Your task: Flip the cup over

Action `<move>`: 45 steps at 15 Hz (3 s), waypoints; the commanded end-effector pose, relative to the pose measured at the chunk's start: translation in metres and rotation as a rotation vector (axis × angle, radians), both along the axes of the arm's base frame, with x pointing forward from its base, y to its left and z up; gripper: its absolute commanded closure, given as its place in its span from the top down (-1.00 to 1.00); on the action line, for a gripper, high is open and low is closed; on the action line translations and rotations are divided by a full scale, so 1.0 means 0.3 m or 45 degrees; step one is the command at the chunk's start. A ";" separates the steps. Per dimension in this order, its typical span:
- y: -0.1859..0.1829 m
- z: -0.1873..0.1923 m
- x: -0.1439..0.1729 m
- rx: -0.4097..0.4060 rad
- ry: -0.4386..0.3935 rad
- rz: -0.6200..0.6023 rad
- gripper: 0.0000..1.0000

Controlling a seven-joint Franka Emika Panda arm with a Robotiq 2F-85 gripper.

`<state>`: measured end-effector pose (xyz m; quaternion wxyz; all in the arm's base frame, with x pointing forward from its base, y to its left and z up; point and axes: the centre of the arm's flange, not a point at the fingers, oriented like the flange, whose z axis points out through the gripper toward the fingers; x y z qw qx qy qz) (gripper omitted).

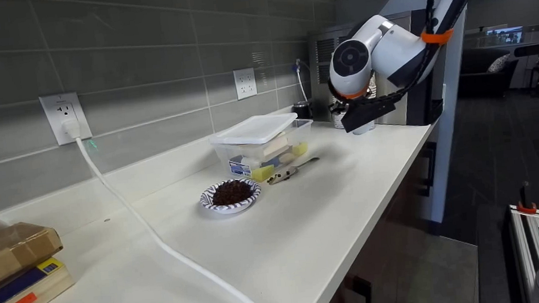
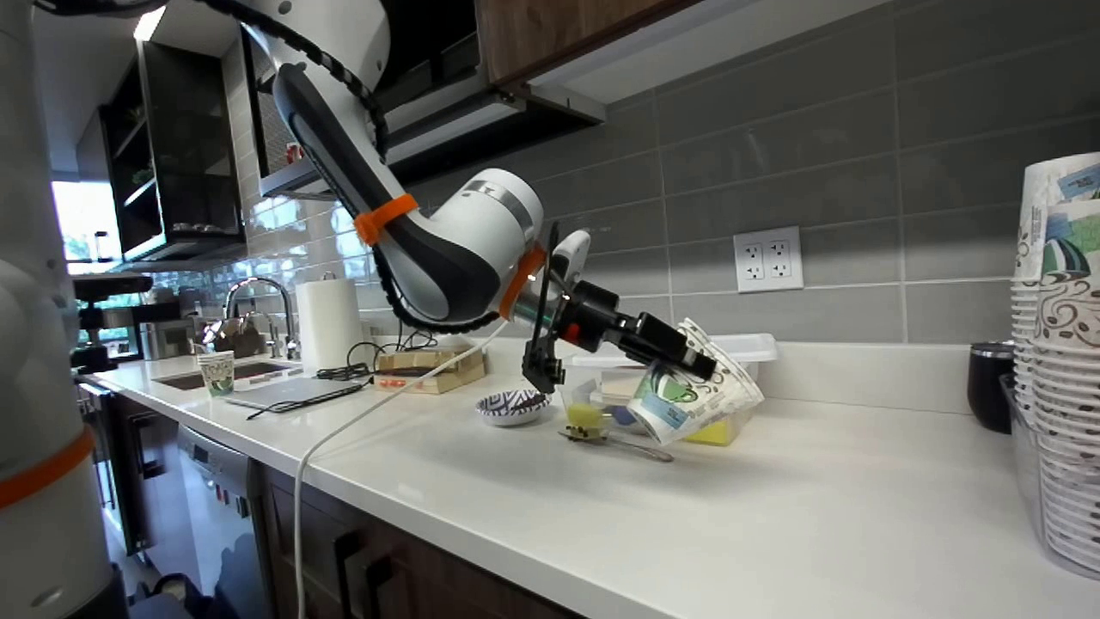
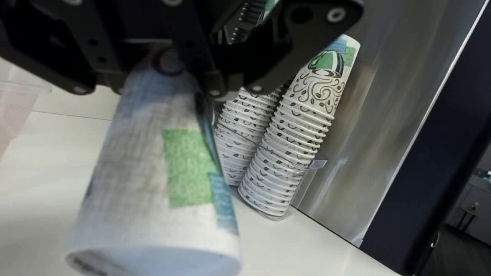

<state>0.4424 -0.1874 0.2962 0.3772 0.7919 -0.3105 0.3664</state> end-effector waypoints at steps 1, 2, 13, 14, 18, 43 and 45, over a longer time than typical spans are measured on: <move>0.006 -0.085 -0.064 -0.065 -0.072 0.011 -0.91; 0.009 -0.101 -0.071 -0.078 -0.090 0.019 -0.91; -0.030 -0.222 -0.122 -0.276 -0.212 0.077 -0.91; -0.033 -0.232 -0.123 -0.291 -0.216 0.084 -0.91; -0.030 -0.252 -0.108 -0.339 -0.241 0.079 -0.91; 0.034 -0.342 0.018 -0.441 -0.492 0.063 -0.91; 0.032 -0.349 0.036 -0.438 -0.512 0.055 -0.91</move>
